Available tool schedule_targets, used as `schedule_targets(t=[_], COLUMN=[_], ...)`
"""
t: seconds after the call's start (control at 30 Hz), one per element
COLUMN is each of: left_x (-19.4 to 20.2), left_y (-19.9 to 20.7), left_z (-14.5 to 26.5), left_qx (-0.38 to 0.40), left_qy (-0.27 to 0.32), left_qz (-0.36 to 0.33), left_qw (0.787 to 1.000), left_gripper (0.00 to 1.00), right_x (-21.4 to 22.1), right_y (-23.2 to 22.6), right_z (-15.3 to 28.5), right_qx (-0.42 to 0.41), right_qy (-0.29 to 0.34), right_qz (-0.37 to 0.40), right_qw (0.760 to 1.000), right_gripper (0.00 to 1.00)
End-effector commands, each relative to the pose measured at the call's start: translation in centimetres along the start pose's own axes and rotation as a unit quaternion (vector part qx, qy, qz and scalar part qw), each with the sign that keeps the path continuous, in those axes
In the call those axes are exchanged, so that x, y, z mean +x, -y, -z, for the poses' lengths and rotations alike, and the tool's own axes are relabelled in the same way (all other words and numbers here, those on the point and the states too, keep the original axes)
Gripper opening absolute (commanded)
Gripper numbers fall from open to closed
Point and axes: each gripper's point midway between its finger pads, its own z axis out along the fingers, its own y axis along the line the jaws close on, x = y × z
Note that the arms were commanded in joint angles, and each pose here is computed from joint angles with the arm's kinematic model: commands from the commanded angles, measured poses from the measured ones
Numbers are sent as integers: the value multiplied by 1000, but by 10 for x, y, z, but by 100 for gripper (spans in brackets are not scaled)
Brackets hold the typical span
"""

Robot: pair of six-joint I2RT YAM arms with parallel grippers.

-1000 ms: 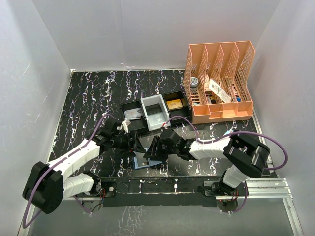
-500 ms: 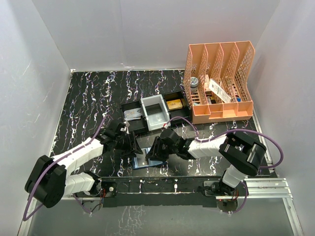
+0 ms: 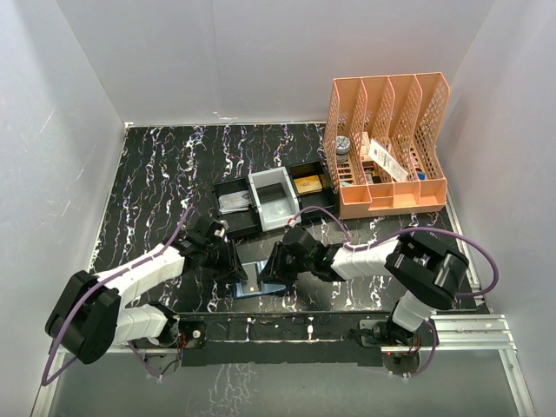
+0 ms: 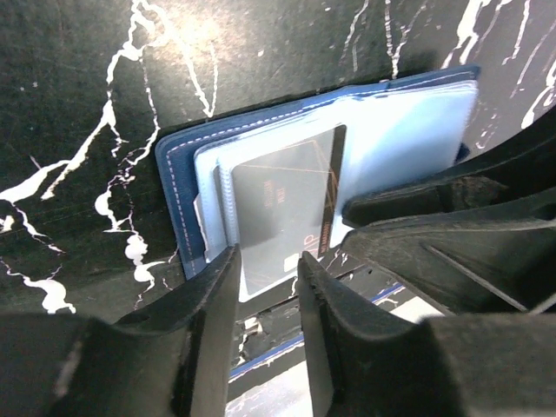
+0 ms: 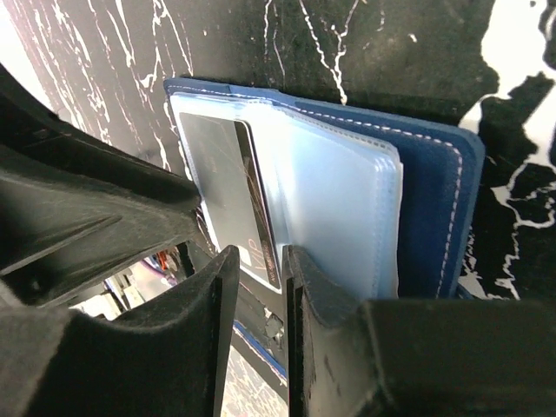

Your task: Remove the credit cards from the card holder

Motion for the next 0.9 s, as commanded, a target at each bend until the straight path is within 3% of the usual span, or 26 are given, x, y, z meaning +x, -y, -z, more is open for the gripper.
schedule_targets(t=[0.0,0.37,0.63,0.87], left_x=[9,13,12,13], left_y=[-8,-21,-23,-28], left_z=[-4,-8,-8,-8], left_qx=[-11,-41,-49,-60], left_qy=[-20,-36,-36,-38], left_qz=[-7,-13,-14,-15], left_qw=[1000,998,998,997], left_gripper=[29,20,18,18], right_x=[-7,-6,-7,-9], right_y=[-28,-19,-24,-15], right_z=[-3,-9,-6,0], right_qx=[-49,-27,-40,-36], right_qy=[2,-5,-6,-3], right_qz=[14,9,8,0], right_qw=[999,1000,999,999], right_gripper=[24,18,1,0])
